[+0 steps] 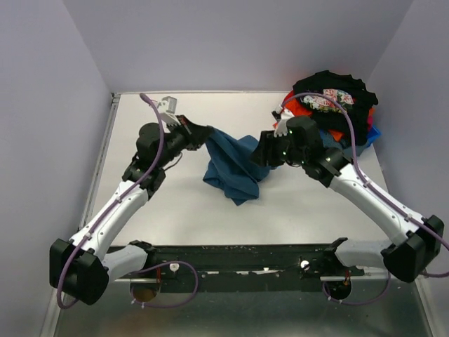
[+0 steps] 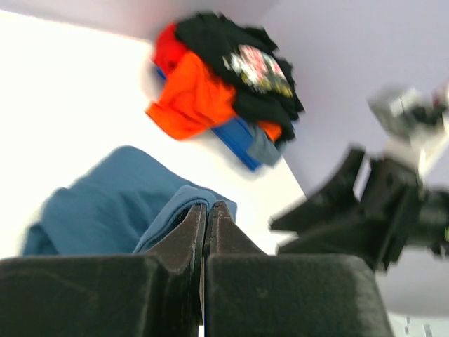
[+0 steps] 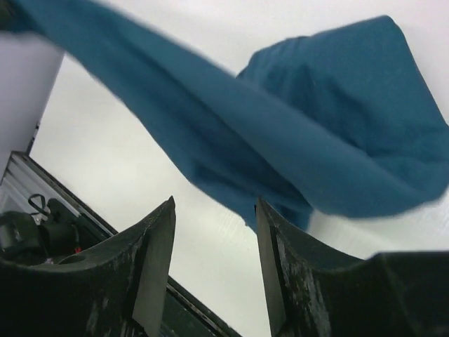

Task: Fold and stack the t-shirts
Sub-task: Flatten out the tshirt

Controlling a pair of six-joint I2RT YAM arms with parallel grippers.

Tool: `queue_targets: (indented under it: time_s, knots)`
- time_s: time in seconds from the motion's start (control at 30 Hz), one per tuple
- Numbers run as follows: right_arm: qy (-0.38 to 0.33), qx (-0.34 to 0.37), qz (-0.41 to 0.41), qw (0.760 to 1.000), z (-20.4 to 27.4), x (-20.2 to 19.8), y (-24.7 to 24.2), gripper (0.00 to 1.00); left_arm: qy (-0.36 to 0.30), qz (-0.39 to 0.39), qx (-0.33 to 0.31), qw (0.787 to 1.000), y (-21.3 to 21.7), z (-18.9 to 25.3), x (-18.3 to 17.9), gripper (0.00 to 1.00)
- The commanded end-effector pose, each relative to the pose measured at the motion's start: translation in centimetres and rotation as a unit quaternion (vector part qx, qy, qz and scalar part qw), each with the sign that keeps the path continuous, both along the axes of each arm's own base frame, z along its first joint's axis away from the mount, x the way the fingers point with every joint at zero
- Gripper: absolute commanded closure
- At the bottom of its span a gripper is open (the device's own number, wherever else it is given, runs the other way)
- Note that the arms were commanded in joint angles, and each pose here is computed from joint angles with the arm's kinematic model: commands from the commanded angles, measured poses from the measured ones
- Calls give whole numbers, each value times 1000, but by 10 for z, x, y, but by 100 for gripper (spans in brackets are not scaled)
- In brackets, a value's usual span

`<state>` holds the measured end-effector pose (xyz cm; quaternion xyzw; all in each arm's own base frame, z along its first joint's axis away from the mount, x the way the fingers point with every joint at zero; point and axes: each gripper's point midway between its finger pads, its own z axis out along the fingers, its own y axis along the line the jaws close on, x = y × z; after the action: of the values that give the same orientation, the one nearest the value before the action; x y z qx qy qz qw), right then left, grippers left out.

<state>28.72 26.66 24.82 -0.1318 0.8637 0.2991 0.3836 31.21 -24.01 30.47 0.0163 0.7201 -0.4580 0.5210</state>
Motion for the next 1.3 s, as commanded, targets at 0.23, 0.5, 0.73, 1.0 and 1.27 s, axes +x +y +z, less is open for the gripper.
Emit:
queue_targets:
  time_s: [0.23,0.5,0.73,1.0,1.27]
  knots:
    - [-10,-39,24,999,-74,-31,-12,46,-10,79,-56,995,62,66,43,100]
    - [0,-59,-22,998,-98,-6,-6,27,-58,87,-56,993,74,133,40,100]
    - [-5,-61,-7,998,-93,18,28,25,-77,81,-61,992,75,167,36,100]
    - [-56,-71,-100,991,-73,73,43,17,-77,100,-59,990,81,169,42,100]
    - [-109,-106,-152,977,-65,113,39,31,-84,131,-51,986,102,174,49,100]
